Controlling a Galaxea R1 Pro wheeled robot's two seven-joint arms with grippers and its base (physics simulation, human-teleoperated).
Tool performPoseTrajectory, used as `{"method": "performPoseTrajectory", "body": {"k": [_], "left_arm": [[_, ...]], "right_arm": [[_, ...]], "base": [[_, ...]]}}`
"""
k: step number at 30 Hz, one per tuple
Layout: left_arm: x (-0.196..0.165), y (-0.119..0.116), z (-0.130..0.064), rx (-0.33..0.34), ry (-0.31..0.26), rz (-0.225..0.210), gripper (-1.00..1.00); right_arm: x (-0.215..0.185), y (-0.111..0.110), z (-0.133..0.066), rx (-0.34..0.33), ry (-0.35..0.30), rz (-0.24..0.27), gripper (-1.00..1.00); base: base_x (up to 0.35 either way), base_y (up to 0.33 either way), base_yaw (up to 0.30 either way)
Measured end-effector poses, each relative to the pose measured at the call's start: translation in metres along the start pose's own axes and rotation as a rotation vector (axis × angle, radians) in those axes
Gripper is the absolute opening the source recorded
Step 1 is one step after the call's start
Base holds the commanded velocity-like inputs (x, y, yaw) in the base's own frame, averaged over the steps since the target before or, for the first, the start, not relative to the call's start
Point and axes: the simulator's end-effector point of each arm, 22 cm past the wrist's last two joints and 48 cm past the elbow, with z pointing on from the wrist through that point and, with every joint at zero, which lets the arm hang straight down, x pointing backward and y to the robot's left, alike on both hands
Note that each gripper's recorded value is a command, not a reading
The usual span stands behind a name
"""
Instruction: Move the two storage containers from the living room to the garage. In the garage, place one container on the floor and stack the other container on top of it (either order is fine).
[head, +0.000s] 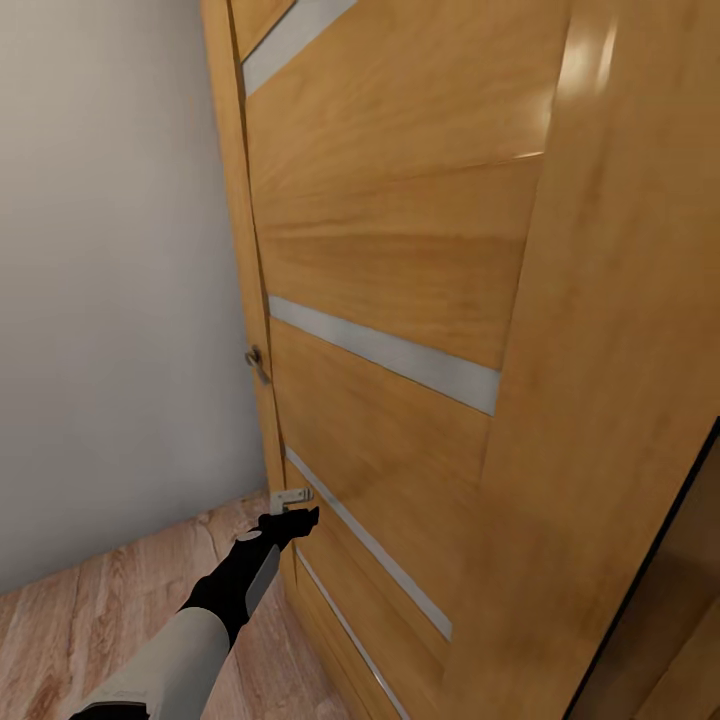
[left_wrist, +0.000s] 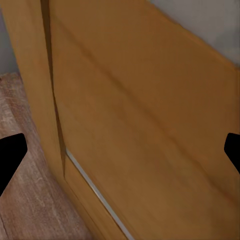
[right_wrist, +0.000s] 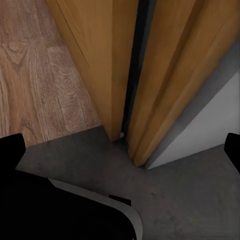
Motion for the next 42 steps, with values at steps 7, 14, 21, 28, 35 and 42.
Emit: {"method": "performPoseTrajectory", "body": {"k": [7, 14, 21, 28, 35, 42], "left_arm": [[0.0000, -0.0002, 0.0000, 0.000, 0.000, 0.000, 1.00], [0.0001, -0.0003, -0.0001, 0.001, 0.000, -0.001, 1.00], [0.0001, -0.0004, 0.0000, 0.001, 0.000, -0.001, 1.00], [0.0001, -0.0004, 0.0000, 0.001, 0.000, -0.001, 1.00], [0.0001, -0.0004, 0.0000, 0.002, 0.000, -0.002, 1.00], [-0.0006, 0.0029, 0.0000, -0.006, -0.001, 0.004, 1.00]], "right_arm": [[0.0000, 0.0001, 0.0000, 0.000, 0.000, 0.000, 1.00], [0.0000, 0.0001, 0.0000, 0.000, 0.000, 0.000, 1.00], [0.0000, -0.0001, 0.0000, 0.000, 0.000, 0.000, 1.00], [0.0000, 0.0001, 0.0000, -0.001, 0.000, 0.000, 1.00], [0.0000, 0.0001, 0.0000, 0.000, 0.000, 0.000, 1.00], [0.0000, -0.0003, 0.0000, 0.001, 0.000, 0.000, 1.00]], "base": [[0.000, 0.000, -0.002], [0.000, 0.000, 0.000], [0.000, 0.000, 0.000], [0.000, 0.000, 0.000], [0.000, 0.000, -0.003], [0.000, 0.000, -0.196]]}}
